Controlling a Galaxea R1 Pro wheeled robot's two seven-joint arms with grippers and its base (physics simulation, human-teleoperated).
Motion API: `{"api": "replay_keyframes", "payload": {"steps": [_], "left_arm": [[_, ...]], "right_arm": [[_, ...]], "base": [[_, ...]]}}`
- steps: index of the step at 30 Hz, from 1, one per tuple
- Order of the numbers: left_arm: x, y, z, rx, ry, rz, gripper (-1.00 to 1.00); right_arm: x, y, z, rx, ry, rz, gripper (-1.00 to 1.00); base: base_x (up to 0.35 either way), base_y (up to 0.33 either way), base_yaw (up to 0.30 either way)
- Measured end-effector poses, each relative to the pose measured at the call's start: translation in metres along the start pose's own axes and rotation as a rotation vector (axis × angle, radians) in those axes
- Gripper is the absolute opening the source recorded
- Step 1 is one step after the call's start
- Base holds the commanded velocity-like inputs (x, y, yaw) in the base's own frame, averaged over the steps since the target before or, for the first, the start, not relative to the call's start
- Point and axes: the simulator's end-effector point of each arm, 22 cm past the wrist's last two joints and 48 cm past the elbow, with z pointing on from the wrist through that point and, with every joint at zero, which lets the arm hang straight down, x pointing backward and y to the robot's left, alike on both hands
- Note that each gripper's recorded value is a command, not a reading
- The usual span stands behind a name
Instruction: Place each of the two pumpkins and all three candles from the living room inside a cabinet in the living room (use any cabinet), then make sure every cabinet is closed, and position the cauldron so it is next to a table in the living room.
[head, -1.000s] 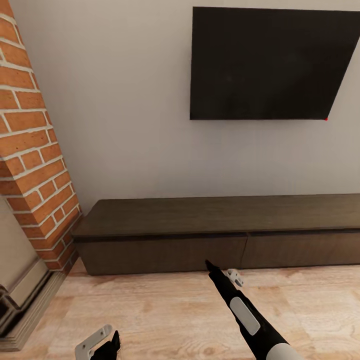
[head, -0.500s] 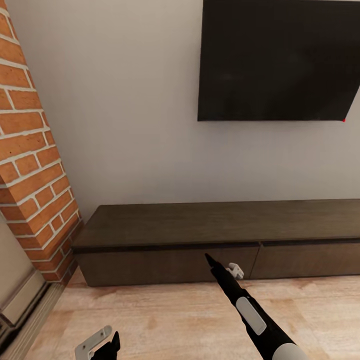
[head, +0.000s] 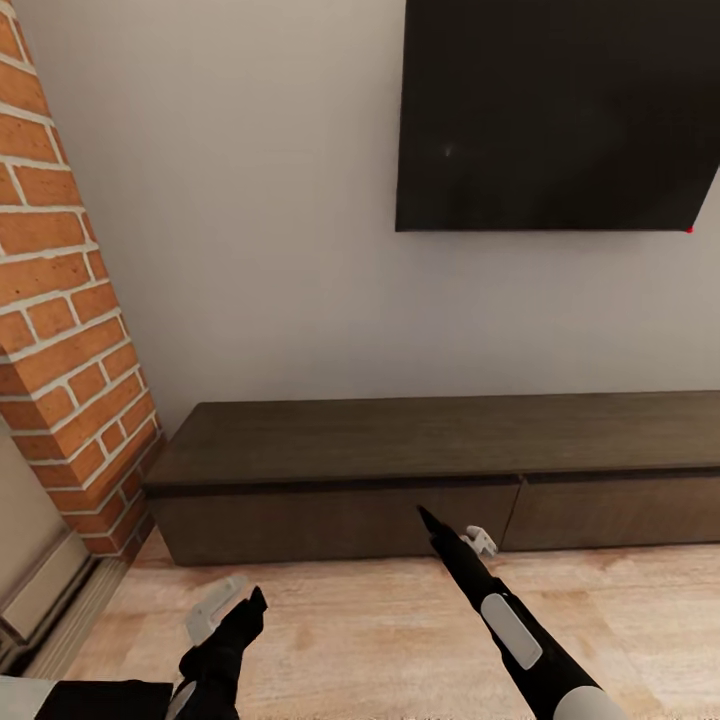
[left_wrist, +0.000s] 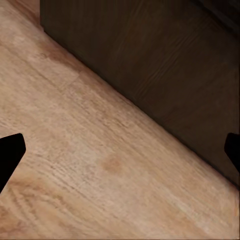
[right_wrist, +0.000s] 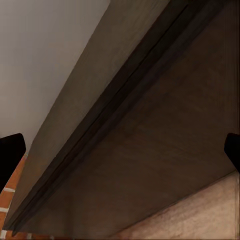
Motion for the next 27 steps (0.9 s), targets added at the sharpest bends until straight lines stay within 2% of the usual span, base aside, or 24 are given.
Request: {"api": "replay_keyframes", "payload": {"steps": [3, 6, 11, 20, 23, 25, 27], "left_arm": [[-0.003, -0.011, 0.004, -0.001, 0.007, -0.015, 1.00], [-0.020, -0.035, 0.012, 0.000, 0.009, -0.036, 1.00], [-0.019, -0.070, 0.013, 0.022, 0.052, -0.034, 1.00], [-0.005, -0.076, 0.021, 0.014, 0.094, -0.024, 1.00], [0.007, -0.090, 0.021, 0.081, 0.114, -0.009, 1.00], [0.016, -0.109, 0.018, 0.178, 0.129, 0.013, 1.00], [0.026, -0.131, 0.014, 0.298, 0.157, 0.062, 1.00]], "right_arm": [[0.002, -0.008, 0.000, 0.010, 0.004, 0.000, 1.00], [0.003, -0.016, 0.000, 0.022, 0.008, 0.000, 1.00], [0.009, -0.028, 0.001, 0.041, 0.019, 0.005, 1.00], [0.019, -0.048, 0.002, 0.070, 0.036, 0.013, 1.00], [0.022, -0.056, 0.002, 0.081, 0.042, 0.015, 1.00], [0.025, -0.060, 0.002, 0.088, 0.047, 0.016, 1.00], [0.027, -0.065, 0.002, 0.094, 0.051, 0.018, 1.00]], "base": [[0.000, 0.000, 0.000], [0.000, 0.000, 0.000], [0.000, 0.000, 0.000], [0.000, 0.000, 0.000], [0.000, 0.000, 0.000], [0.000, 0.000, 0.000], [0.000, 0.000, 0.000]]}}
